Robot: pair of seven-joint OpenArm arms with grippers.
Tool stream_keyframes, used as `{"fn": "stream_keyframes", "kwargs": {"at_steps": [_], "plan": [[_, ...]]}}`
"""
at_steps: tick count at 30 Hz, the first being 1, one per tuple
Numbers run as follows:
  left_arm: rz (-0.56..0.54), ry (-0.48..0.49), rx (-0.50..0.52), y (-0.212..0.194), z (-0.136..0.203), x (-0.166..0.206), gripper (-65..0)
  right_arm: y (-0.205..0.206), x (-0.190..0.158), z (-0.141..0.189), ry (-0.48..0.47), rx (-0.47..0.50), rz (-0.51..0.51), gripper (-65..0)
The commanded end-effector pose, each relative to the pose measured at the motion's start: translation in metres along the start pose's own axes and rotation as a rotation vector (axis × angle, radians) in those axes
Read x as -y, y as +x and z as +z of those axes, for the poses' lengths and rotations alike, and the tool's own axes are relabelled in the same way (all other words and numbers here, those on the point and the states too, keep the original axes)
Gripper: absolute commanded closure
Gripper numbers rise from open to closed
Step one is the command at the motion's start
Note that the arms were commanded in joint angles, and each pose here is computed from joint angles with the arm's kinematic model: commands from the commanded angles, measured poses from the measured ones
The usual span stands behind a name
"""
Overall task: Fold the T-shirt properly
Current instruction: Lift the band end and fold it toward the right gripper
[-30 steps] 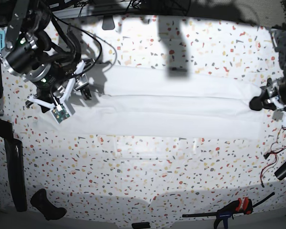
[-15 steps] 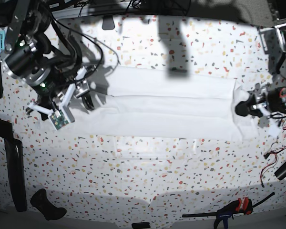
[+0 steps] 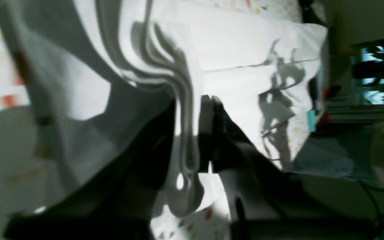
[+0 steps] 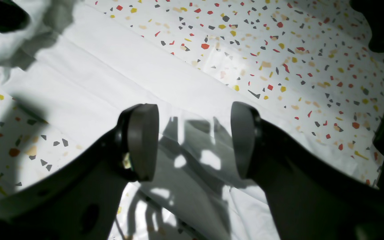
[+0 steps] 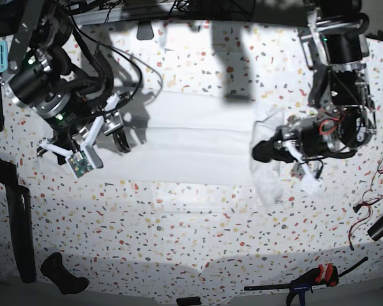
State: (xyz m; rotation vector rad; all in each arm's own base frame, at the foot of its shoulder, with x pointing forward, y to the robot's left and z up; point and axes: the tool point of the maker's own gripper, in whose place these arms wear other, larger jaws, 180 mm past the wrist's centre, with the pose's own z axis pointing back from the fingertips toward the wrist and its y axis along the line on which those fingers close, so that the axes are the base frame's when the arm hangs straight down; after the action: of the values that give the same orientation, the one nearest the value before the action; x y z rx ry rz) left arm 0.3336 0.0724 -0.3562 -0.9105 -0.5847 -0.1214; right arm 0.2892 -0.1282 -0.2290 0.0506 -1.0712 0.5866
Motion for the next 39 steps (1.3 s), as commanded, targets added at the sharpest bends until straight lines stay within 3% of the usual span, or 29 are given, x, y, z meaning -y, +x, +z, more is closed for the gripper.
{"fn": "stream_keyframes", "kwargs": {"at_steps": [1,10,19,23,29,37,38,39], "plan": [[-0.033,-0.030,0.047,0.018,0.004,0.010,0.0,0.013,0.002,0.003,-0.006,0.052,0.015,-33.6],[-0.128,-0.055,0.081,0.034,0.006,0.036,0.0,0.015,0.002,0.003,-0.006,0.059,0.016,-33.6],[-0.261,-0.142,-0.132,-0.012,-0.045,0.080,0.0,0.019,0.004,0.003,-0.012,0.071,0.019,-33.6],[-0.332,-0.132,-0.152,-0.021,-0.063,0.090,0.0,0.019,0.004,0.003,-0.012,0.070,0.019,-33.6],[-0.351,-0.046,-0.187,-0.030,-0.075,0.083,0.0,0.018,0.004,0.003,-0.012,0.063,0.019,-33.6],[-0.346,-0.063,-0.173,-0.028,-0.076,0.087,0.0,0.018,0.004,0.003,-0.012,0.063,0.019,-33.6],[-0.336,-0.080,-0.166,-0.027,-0.075,0.090,-0.4,0.018,0.004,0.003,-0.012,0.063,0.019,-33.6],[-0.324,-0.102,-0.158,-0.026,-0.075,0.094,-6.7,0.018,0.004,0.003,-0.012,0.063,0.019,-33.6]]}}
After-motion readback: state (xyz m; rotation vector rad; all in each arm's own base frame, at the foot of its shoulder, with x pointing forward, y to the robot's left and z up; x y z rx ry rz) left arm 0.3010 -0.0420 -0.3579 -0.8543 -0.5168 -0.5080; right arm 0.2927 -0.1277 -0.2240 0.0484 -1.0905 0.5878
